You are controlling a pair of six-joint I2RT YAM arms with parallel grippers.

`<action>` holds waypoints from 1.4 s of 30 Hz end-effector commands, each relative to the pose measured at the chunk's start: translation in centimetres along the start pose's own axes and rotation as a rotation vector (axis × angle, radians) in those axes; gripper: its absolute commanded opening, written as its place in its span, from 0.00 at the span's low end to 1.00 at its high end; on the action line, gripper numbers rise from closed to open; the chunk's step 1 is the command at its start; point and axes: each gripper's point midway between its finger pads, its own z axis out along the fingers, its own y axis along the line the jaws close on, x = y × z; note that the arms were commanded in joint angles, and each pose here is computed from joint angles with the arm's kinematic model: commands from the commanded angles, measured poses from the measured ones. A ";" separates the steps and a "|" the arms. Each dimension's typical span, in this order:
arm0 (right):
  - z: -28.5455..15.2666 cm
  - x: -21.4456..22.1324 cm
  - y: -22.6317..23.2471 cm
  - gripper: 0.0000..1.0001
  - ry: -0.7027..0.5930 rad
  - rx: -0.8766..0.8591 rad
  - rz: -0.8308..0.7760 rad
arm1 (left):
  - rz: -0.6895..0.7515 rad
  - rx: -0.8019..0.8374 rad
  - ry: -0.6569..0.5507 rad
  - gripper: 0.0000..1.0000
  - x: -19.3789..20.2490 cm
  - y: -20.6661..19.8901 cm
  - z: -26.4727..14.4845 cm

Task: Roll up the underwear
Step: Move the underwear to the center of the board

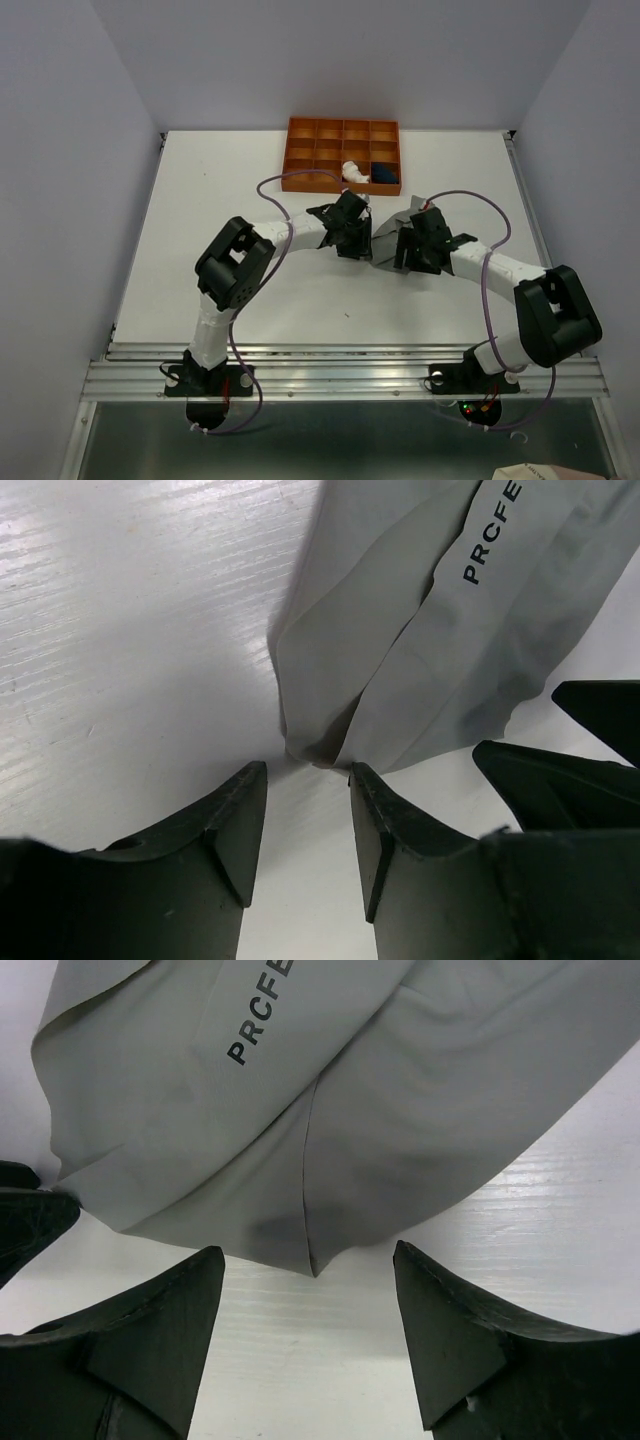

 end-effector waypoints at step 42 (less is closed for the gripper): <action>-0.7 1.8 1.6 0.01 -0.010 -0.157 -0.025 | -0.102 0.143 -0.063 0.00 1.0 -2.6 -2.5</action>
